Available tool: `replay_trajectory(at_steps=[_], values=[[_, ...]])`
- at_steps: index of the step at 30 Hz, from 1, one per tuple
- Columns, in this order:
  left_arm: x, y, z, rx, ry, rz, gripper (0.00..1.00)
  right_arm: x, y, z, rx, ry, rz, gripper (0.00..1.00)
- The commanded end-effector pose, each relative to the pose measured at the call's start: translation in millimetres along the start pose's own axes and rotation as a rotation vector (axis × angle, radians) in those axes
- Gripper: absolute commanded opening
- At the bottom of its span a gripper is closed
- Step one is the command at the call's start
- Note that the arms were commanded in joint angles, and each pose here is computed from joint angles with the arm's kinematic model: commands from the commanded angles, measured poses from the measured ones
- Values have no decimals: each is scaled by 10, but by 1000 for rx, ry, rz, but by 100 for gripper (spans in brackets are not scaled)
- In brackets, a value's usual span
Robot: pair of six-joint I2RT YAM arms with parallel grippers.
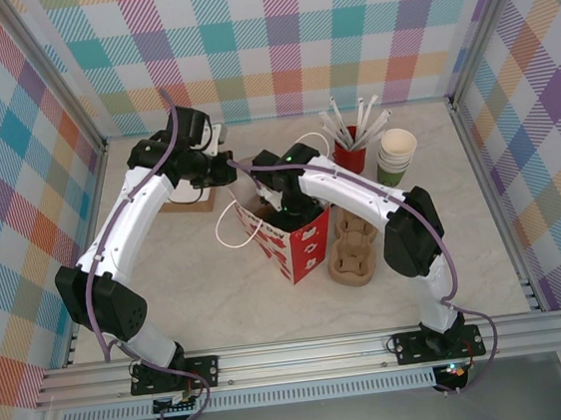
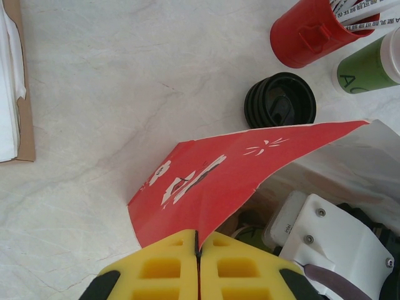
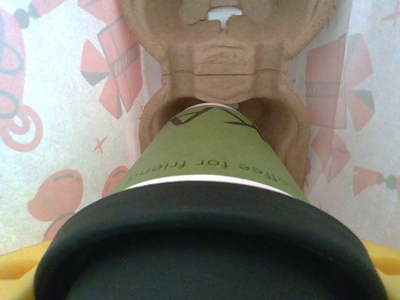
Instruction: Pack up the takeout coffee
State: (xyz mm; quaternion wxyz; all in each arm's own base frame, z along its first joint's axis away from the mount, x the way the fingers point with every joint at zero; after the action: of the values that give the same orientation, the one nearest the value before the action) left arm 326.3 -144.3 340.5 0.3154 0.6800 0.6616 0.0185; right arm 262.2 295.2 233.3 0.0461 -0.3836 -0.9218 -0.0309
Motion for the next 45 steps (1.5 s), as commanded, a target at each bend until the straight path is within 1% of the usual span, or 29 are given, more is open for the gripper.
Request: replay_trajectory(at_steps=[1, 17, 30, 45], values=[[-37, -5, 38, 13, -5, 3, 6, -3, -54, -72, 30, -17, 10, 79], [-49, 6, 29, 11, -9, 5, 6, 8, -75, -166, 24, -14, 13, 79], [-50, 7, 30, 13, -7, 5, 6, -11, -98, -120, 64, -33, 26, 79], [-51, 5, 45, 17, -8, 7, 6, -6, -83, -90, 69, -22, 27, 79]])
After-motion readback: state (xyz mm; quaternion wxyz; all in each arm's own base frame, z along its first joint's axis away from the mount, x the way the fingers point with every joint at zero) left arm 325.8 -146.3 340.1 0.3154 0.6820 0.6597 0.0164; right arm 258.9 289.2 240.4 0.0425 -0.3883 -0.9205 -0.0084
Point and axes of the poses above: each hand's point on the last joint's axis, 136 mm out from that joint toward the fingers, its own z axis out along the fingers, its own x axis along the line the jaws close on, y = z × x, the point moved 10 cm from there along -z, back along the fingers, and after that the axes turned 7 degrees about -z, right-handed, at the moved point
